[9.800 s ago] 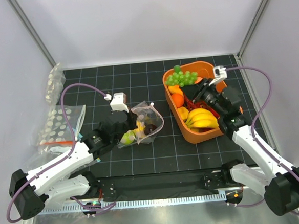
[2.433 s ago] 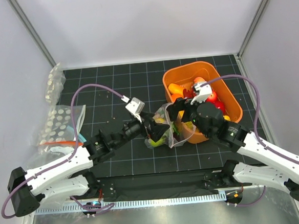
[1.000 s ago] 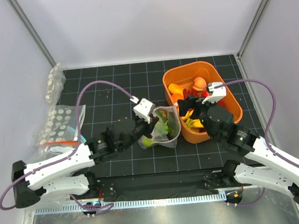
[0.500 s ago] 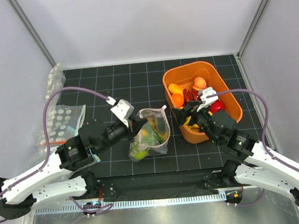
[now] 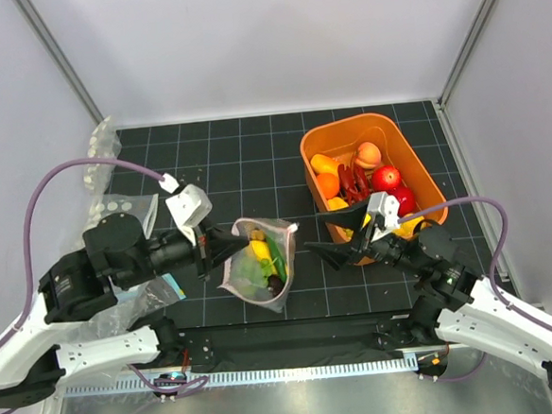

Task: Place the food in the zip-top bag and seal the zipper
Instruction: Adjust the zipper food storage bag at the center of the board.

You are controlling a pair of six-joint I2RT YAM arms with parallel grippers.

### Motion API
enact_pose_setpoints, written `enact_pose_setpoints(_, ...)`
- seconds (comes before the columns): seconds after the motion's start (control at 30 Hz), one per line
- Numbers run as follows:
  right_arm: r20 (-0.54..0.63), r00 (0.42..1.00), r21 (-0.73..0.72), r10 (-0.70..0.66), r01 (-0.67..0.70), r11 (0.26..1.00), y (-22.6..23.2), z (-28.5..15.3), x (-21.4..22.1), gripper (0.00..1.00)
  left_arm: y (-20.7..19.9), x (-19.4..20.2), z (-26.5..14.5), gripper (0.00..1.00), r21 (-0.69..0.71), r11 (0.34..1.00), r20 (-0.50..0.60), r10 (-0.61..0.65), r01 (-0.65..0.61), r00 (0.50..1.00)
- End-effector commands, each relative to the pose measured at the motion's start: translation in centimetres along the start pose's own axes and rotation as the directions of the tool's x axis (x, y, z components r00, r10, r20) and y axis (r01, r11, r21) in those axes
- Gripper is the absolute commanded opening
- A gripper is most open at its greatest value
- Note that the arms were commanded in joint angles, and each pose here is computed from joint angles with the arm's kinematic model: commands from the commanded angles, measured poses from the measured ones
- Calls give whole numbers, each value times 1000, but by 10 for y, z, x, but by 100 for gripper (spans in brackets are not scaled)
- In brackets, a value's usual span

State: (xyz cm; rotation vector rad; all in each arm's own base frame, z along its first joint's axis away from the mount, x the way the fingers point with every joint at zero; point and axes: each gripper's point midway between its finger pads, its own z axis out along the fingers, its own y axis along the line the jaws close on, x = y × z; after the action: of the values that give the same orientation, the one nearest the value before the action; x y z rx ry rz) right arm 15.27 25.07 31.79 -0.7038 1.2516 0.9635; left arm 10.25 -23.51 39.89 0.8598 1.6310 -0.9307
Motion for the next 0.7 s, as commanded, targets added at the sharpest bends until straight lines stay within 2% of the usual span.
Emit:
enact_pose_setpoints(0.0,46,998,-179,-30,38,983,29,5,-9,73,-30,-4,-17,0,176,984,4,37,-37,999)
enact_pose_setpoints(0.13,20,999,-291,-31,35,956,48,6,-6,74,-38,10,-15,0,231,972,-38,55,-45,998)
enact_pose_setpoints(0.33,-29,999,-462,-25,8,887,76,1,-3,74,-30,14,0,0,184,983,-57,42,-31,997)
enact_pose_setpoints(0.67,-42,999,-477,2,-22,878,80,2,-7,70,-43,34,11,0,269,963,-142,47,-7,989)
